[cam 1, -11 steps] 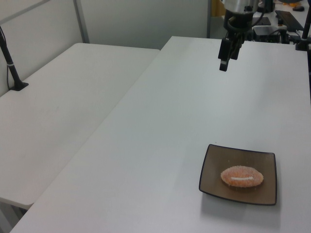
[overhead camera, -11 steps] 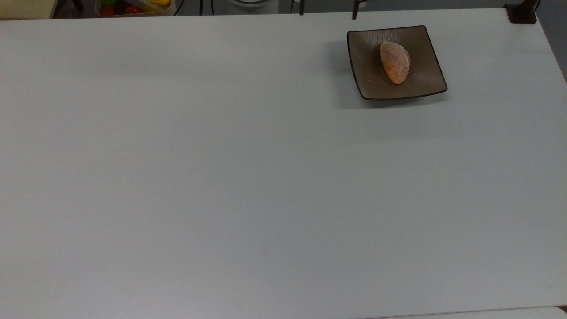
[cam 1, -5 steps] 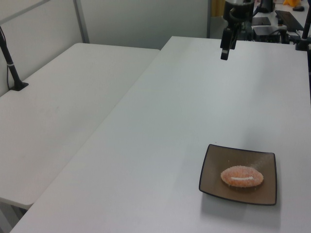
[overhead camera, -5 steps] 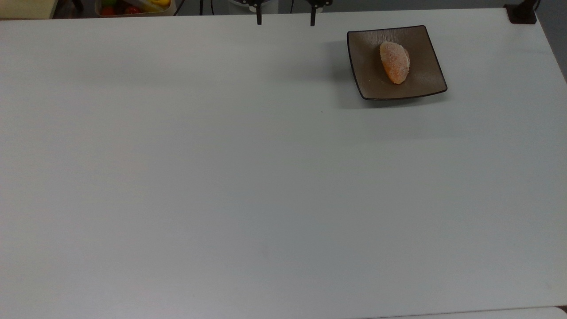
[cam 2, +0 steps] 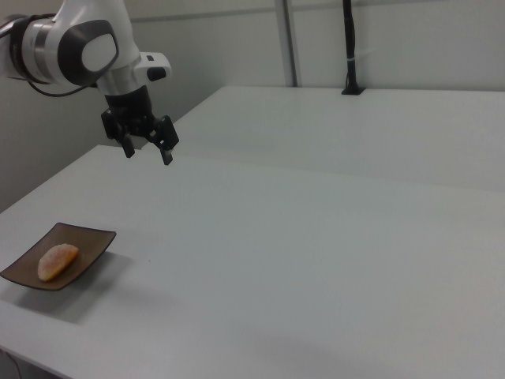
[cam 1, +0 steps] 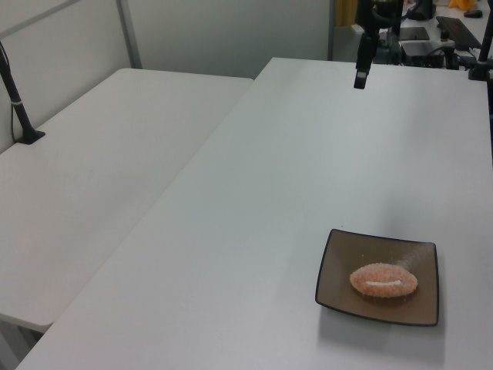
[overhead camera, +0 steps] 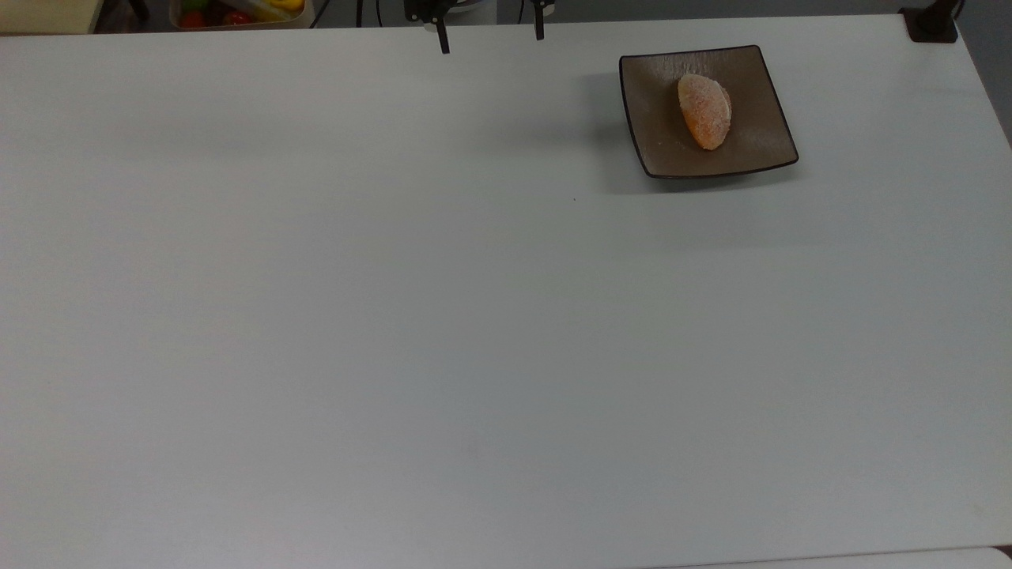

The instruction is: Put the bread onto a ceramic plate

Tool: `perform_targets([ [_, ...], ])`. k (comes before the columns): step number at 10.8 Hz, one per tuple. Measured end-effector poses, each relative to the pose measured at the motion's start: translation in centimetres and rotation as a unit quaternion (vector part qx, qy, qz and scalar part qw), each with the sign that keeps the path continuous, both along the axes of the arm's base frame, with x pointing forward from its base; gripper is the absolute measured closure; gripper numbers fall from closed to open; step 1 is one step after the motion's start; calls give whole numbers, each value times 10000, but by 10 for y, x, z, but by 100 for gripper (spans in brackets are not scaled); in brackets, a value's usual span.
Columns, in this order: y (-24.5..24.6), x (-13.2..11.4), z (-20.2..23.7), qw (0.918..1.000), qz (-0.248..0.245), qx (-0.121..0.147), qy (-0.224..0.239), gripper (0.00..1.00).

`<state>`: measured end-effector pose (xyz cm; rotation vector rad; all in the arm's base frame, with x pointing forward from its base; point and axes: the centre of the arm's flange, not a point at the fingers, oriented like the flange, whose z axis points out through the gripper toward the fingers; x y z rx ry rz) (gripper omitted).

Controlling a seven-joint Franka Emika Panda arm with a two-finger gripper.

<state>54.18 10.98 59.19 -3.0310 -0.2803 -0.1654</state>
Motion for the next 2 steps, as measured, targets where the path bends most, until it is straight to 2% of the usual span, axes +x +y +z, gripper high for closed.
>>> perform_targets([
  [2, -2, 0, 0, 10000, -6, -1, -1, 0],
])
